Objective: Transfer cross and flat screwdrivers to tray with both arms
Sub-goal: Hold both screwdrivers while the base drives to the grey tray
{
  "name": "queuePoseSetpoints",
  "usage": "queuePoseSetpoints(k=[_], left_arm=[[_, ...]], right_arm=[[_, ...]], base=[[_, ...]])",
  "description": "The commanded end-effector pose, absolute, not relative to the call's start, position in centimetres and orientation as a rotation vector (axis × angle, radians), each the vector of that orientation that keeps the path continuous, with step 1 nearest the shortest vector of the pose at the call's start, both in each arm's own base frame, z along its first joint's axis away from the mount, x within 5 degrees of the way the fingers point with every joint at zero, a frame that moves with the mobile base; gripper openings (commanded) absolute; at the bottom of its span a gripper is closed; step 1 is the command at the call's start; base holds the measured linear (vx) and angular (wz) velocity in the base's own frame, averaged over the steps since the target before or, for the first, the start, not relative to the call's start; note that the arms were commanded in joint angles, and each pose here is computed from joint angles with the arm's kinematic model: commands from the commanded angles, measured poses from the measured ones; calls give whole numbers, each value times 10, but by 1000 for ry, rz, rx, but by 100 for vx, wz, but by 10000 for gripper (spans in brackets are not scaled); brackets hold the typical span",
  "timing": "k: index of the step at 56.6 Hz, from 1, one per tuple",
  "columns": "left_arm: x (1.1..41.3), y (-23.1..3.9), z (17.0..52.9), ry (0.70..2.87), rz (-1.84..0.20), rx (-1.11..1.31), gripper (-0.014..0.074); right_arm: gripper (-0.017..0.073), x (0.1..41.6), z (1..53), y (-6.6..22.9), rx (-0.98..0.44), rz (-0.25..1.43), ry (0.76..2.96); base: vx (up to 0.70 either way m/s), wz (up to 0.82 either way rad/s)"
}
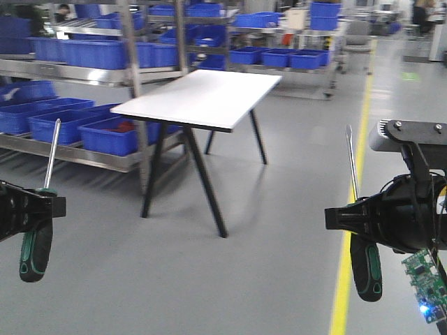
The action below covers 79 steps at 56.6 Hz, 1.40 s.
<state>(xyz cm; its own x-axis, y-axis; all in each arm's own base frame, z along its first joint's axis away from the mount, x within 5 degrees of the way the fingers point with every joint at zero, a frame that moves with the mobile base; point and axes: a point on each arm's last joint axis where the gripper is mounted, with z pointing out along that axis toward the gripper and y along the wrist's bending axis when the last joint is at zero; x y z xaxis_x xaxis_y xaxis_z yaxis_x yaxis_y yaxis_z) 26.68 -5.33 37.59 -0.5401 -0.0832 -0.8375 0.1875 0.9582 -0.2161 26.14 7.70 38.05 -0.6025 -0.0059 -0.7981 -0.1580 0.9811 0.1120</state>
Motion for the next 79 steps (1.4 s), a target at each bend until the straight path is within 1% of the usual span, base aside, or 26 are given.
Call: queuePoseSetpoints(k=[1,38,79], left_arm=[[263,-53,402,1973,-365,48,-1],[263,-53,402,1973,-365,48,-1],[263,-53,402,1973,-365,49,-1]], right_arm=[[-8,258,406,74,-114,231,2064],[-8,258,406,74,-114,229,2066],[-8,258,406,74,-116,225,2064]], base=[[40,59],[46,49],[57,55]])
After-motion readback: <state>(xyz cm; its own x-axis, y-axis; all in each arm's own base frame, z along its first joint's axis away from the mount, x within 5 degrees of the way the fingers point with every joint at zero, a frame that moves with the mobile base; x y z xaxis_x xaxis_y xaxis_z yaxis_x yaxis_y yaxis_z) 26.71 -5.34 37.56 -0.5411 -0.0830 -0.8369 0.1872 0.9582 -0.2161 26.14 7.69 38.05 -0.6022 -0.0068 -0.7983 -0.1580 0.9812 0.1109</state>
